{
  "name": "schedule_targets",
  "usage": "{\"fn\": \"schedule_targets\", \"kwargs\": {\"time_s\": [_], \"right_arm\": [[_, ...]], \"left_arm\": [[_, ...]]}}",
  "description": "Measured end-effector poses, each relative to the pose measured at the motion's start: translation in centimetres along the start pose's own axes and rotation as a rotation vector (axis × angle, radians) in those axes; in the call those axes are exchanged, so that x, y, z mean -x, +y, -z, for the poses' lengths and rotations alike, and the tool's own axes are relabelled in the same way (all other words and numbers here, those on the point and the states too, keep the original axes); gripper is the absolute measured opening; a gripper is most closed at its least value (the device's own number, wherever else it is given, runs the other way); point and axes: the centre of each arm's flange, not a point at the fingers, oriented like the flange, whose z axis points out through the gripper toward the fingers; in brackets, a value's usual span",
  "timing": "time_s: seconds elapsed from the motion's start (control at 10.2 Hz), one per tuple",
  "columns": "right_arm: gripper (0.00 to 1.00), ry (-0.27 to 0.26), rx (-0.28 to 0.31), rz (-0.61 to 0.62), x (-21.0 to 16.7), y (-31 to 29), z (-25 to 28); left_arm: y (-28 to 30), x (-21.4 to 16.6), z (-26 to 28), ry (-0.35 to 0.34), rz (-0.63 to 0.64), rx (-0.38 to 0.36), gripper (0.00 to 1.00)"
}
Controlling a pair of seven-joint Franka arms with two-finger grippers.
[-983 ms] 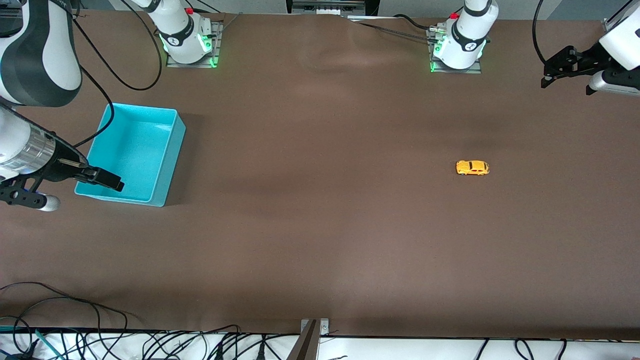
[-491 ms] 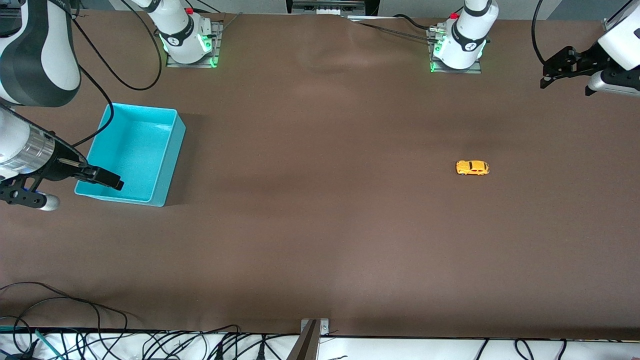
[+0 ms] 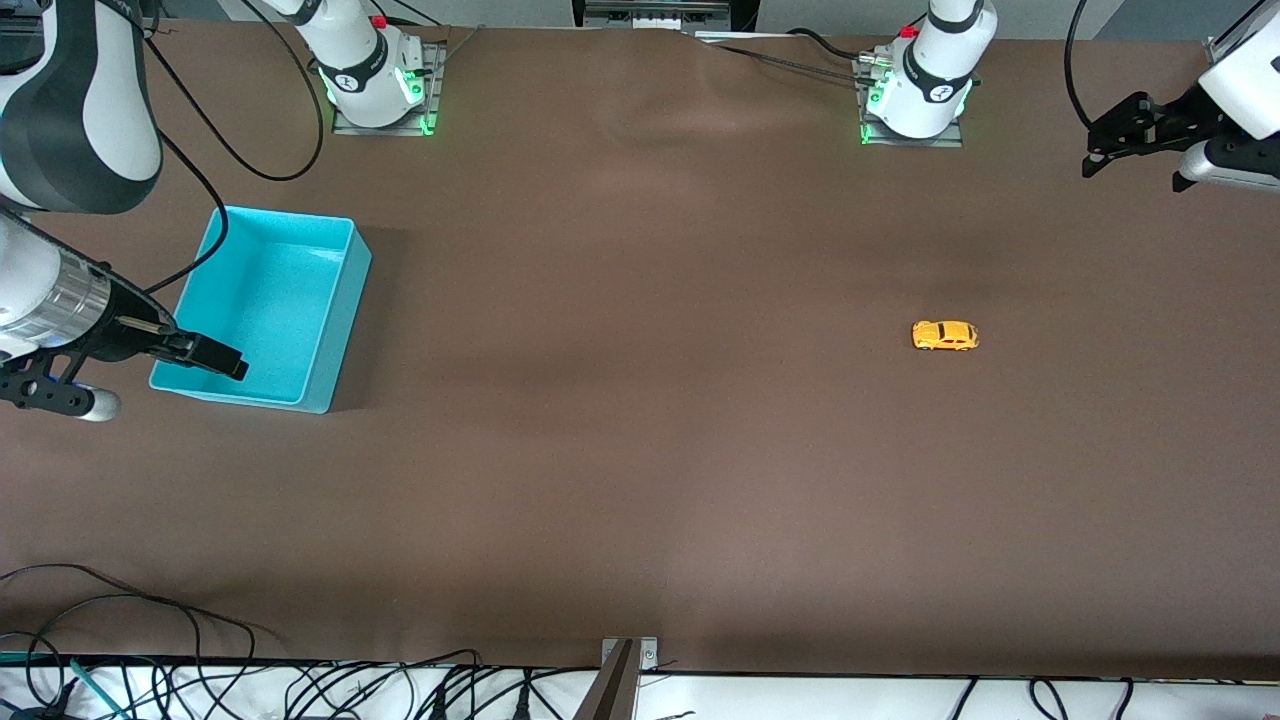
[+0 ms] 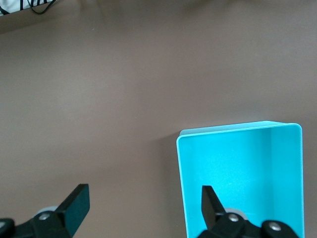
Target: Wind up and store yellow beetle car
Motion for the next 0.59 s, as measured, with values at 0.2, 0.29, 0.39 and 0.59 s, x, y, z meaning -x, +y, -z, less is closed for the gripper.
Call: {"fn": "schedule_targets", "kwargs": {"time_s": [0.2, 0.29, 0.39, 0.59], "right_arm": [[1.00, 0.000, 0.000, 0.000, 0.00, 0.00, 0.00], [1.00, 0.000, 0.000, 0.000, 0.00, 0.00, 0.00], [1.00, 0.000, 0.000, 0.000, 0.00, 0.00, 0.00], [1.00, 0.000, 0.000, 0.000, 0.00, 0.00, -0.01]], "left_arm": [[0.12, -0.05, 0.29, 0.006, -0.002, -0.001, 1.00], [0.31, -0.13, 0.38, 0.008, -0.006, -0.003, 1.00], [0.57, -0.24, 0.54, 0.012, -0.011, -0.004, 1.00], [0.55, -0.78, 0.97, 0.024, -0.011, -0.007, 1.00]]}}
